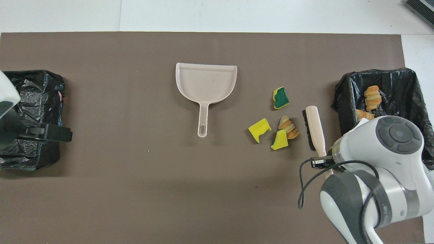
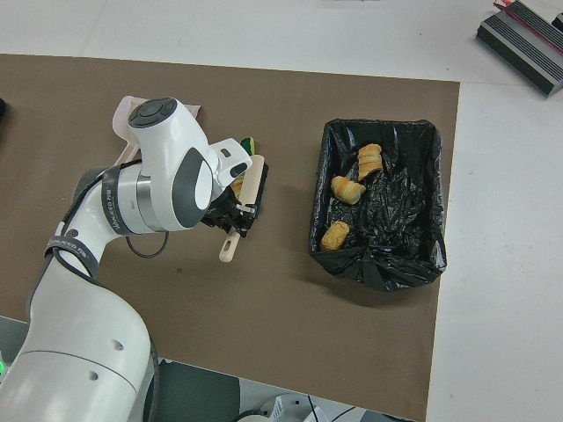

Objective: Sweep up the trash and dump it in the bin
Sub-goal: 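Move the brush beside the sponge pieces with the right gripper, then grasp the dustpan with the left gripper while the right gripper holds the brush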

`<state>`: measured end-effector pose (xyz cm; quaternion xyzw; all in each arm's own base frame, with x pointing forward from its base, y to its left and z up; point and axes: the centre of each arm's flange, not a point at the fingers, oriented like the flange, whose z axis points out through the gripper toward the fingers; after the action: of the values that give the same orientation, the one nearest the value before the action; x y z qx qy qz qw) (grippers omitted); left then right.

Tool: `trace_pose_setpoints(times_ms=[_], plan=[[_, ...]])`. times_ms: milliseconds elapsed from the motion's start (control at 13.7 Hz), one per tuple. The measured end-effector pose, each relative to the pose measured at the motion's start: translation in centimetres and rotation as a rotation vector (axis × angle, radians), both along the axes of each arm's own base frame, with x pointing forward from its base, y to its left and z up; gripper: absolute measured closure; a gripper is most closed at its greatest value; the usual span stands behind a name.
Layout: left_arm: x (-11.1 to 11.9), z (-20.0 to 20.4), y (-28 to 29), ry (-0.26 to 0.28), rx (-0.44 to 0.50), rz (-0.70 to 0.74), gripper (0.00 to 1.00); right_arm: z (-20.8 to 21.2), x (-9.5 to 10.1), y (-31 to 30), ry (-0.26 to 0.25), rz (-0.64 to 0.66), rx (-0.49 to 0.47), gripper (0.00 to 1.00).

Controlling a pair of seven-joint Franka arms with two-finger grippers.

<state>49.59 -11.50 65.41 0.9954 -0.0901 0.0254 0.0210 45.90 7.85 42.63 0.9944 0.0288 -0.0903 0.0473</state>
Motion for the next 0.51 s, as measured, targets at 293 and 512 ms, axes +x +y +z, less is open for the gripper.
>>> trace_pose_setpoints(times_ms=[293, 512], plan=[[2.4, -5.0, -11.4, -0.099, -0.061, -0.057, 0.00, -1.4, -0.3, -0.2, 0.032, 0.077, 0.014, 0.74], [4.7, -10.3, -17.1, -0.110, -0.129, 0.014, 0.00, -1.9, -0.2, -0.2, 0.036, 0.087, 0.017, 0.74]])
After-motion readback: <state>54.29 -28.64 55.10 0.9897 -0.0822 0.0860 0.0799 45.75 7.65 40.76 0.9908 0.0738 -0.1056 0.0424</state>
